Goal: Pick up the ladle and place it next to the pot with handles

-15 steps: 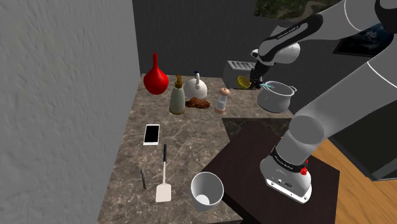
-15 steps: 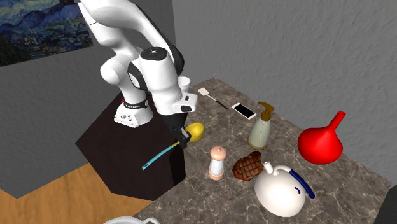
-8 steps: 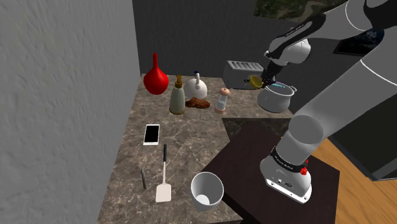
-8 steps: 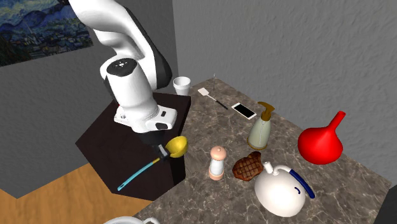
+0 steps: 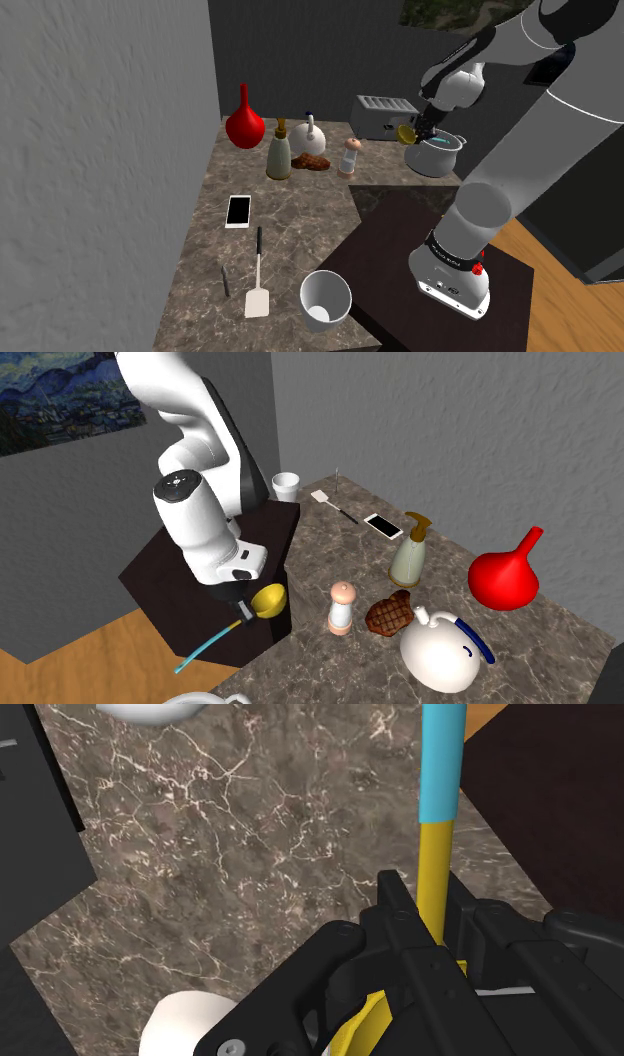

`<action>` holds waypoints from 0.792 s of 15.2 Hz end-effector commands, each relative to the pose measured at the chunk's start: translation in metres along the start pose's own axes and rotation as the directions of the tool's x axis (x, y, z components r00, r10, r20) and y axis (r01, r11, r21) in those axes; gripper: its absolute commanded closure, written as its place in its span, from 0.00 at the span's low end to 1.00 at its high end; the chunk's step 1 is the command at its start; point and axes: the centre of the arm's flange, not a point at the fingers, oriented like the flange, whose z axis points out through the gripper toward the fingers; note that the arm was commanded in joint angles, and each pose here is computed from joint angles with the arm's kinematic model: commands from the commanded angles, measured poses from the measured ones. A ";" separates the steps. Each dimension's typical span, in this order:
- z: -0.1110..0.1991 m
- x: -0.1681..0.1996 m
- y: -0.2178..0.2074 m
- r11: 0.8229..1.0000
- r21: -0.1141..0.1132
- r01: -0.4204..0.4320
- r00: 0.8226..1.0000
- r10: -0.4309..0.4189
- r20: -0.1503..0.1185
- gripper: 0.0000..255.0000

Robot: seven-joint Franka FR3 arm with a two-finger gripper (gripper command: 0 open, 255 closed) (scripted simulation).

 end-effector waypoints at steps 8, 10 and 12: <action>0.047 -0.004 -0.009 1.000 -0.001 -0.001 1.000 0.001 0.000 1.00; 0.058 -0.005 -0.010 1.000 -0.001 -0.001 1.000 0.001 0.000 1.00; 0.068 -0.006 -0.012 1.000 -0.001 -0.001 1.000 0.001 0.000 1.00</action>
